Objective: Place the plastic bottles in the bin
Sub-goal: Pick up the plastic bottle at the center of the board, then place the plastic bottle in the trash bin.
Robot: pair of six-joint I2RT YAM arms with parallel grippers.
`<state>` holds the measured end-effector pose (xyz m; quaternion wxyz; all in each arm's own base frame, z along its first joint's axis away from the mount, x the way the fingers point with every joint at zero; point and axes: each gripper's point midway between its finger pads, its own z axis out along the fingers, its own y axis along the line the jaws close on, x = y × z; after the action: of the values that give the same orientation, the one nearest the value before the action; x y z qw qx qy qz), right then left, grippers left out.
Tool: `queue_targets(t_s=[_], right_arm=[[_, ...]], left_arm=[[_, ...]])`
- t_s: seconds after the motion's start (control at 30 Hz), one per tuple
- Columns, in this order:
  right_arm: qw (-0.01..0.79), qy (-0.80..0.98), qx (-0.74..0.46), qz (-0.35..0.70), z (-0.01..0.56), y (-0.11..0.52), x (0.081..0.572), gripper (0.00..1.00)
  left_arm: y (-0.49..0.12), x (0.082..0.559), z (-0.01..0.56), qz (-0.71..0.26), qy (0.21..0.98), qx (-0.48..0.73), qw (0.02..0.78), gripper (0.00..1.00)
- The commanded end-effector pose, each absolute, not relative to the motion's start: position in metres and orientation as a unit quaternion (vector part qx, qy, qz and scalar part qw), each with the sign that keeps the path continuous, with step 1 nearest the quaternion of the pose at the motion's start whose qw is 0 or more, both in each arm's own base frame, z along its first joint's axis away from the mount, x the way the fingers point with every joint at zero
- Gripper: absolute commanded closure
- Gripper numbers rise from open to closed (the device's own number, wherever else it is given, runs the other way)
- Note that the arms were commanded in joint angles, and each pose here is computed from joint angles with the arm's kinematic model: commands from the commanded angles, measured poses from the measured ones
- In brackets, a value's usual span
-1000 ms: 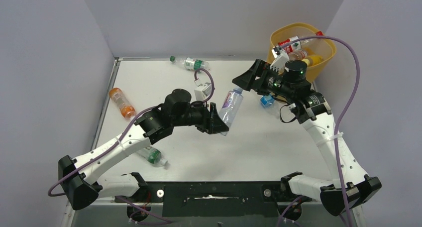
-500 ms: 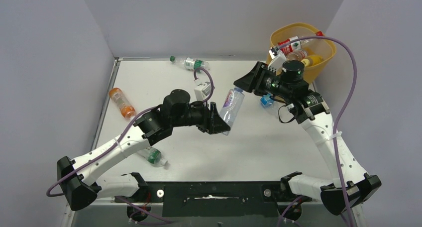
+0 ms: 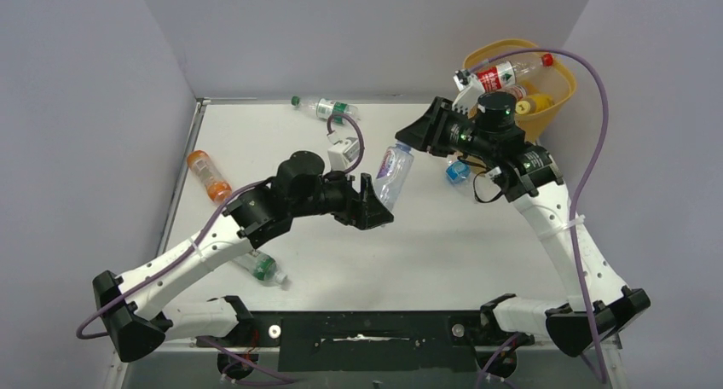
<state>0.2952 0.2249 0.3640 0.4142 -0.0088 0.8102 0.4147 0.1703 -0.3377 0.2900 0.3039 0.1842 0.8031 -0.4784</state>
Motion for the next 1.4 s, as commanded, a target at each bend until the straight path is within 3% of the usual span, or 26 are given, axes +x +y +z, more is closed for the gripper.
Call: queue_targets(t_s=[0.0, 0.07, 0.33, 0.63, 0.93, 1.37], right_arm=[[0.477, 0.785, -0.028, 0.395, 0.418, 0.212, 0.308, 0.86], [0.488, 0.783, -0.026, 0.386, 0.432, 0.201, 0.317, 0.86], [0.556, 0.755, 0.027, 0.347, 0.49, 0.106, 0.373, 0.88], [0.65, 0.683, 0.14, 0.303, 0.536, -0.027, 0.415, 0.89], [0.669, 0.653, 0.213, 0.286, 0.523, -0.098, 0.455, 0.89], [0.636, 0.689, 0.257, 0.236, 0.45, -0.133, 0.492, 0.89]], left_arm=[[-0.315, 0.177, 0.349, -0.464, 0.779, 0.175, 0.383, 0.23], [-0.302, 0.179, 0.362, -0.454, 0.778, 0.163, 0.402, 0.17], [-0.256, 0.172, 0.404, -0.437, 0.764, 0.12, 0.459, 0.16], [-0.242, 0.171, 0.377, -0.407, 0.79, 0.108, 0.446, 0.15], [-0.239, 0.174, 0.362, -0.388, 0.802, 0.109, 0.441, 0.15], [-0.246, 0.215, 0.335, -0.34, 0.836, 0.078, 0.424, 0.14]])
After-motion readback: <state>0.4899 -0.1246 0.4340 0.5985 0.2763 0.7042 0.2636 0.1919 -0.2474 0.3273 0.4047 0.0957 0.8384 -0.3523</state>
